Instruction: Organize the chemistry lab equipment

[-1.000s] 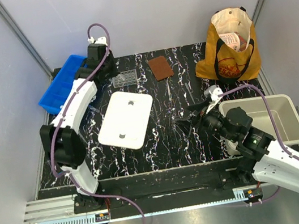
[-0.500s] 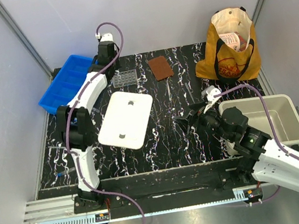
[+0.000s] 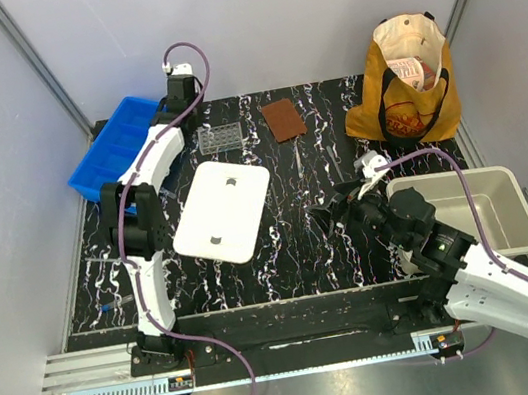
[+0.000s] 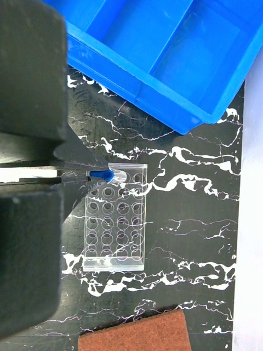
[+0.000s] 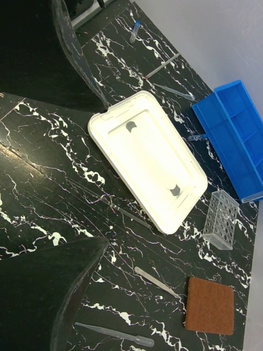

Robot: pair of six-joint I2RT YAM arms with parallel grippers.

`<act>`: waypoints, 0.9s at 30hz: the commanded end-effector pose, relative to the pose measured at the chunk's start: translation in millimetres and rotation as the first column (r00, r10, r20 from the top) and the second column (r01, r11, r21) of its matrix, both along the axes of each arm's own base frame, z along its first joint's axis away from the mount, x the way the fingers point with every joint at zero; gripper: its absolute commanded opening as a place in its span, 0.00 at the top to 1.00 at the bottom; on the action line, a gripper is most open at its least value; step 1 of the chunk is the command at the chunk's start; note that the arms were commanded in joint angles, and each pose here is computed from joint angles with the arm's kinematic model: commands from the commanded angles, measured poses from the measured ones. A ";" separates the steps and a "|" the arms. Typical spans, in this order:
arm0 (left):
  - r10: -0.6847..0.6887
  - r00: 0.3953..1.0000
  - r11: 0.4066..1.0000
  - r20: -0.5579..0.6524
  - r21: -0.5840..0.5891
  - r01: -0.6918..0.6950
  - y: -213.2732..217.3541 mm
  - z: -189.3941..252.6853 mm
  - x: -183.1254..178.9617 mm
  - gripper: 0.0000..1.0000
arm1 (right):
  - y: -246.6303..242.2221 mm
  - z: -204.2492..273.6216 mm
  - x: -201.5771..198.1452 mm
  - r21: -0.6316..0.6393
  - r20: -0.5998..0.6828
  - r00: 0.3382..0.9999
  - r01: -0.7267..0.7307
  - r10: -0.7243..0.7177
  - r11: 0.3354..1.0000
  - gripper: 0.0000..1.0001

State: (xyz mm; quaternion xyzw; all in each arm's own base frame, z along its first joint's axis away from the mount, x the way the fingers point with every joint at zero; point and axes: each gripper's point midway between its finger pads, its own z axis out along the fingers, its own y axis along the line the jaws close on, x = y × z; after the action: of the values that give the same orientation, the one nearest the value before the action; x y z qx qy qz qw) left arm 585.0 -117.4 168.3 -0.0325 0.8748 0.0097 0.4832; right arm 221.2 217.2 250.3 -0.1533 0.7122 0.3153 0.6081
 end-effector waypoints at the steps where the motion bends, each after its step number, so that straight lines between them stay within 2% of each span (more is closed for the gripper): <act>1: -0.022 0.999 0.999 0.029 -0.035 0.023 -5.6 16.4 5.5 1.00 | 1.7 24.8 1.8 0.050 0.052 0.999 0.003 -0.006 0.999 0.00; 27: -0.038 0.998 0.999 -0.043 0.008 0.038 0.0 -7.6 -1.7 0.99 | 3.5 19.1 2.7 0.048 0.032 0.999 0.004 -0.006 0.999 0.00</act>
State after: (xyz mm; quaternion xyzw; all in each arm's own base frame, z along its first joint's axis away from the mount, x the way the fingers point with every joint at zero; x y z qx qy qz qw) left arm 574.2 -120.0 143.8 -0.0165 0.8962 0.0057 0.4434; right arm 222.6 219.1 245.6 -0.1534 0.7178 0.3136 0.6024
